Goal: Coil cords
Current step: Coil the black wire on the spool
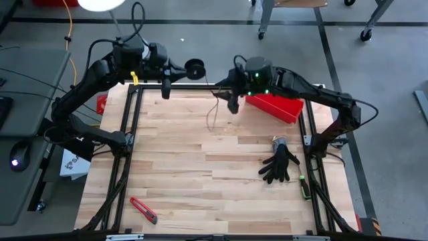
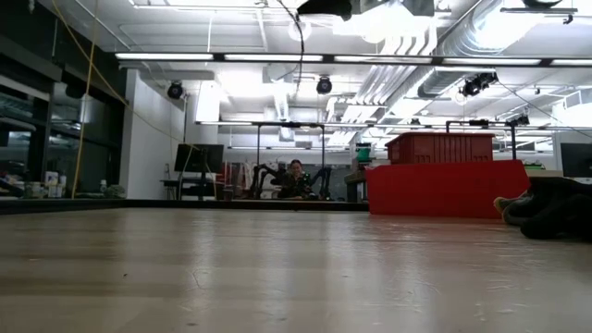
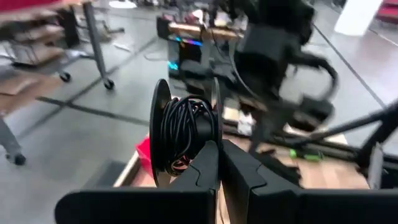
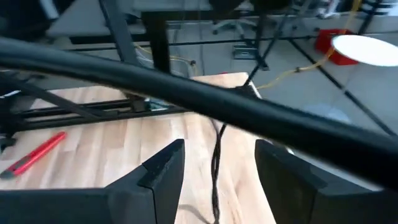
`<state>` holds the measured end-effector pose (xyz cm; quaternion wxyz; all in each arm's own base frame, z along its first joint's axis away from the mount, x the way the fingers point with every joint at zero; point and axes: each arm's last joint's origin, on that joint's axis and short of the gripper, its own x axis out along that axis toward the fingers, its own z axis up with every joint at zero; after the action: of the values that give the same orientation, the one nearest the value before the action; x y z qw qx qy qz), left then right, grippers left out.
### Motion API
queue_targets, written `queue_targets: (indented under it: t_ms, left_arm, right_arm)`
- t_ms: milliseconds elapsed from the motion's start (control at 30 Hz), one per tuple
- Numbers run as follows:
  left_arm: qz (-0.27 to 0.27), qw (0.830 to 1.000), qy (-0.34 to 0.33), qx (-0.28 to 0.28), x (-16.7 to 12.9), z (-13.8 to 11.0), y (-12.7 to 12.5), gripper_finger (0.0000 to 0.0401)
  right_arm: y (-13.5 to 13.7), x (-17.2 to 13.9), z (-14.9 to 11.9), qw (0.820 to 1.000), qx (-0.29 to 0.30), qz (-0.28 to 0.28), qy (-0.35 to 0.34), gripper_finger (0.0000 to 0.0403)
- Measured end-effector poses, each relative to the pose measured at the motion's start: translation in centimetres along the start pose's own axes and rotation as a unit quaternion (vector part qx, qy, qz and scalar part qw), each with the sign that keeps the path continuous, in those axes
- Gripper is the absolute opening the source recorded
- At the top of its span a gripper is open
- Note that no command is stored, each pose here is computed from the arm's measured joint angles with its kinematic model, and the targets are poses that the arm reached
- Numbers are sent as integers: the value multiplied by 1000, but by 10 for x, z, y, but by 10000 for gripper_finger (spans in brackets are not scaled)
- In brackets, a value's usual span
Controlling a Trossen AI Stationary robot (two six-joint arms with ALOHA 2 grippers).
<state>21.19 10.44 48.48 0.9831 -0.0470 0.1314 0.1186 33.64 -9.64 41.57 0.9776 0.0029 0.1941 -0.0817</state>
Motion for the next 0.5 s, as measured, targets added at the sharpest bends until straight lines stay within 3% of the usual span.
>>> queue_targets:
  t_ms: [267, 367, 500]
  left_arm:
    - [54, 998, -37, -2, 0, 7, 2, 1]
    - [61, 996, -56, -13, 0, 11, 0, 1]
    - [69, 993, -92, -30, 0, 17, -3, 1]
  right_arm:
    - [25, 1, 7, 983, 115, -136, -37, 188]
    - [42, 3, 11, 984, 55, -159, -53, 188]
    - [61, 15, 7, 973, -82, -214, -30, 188]
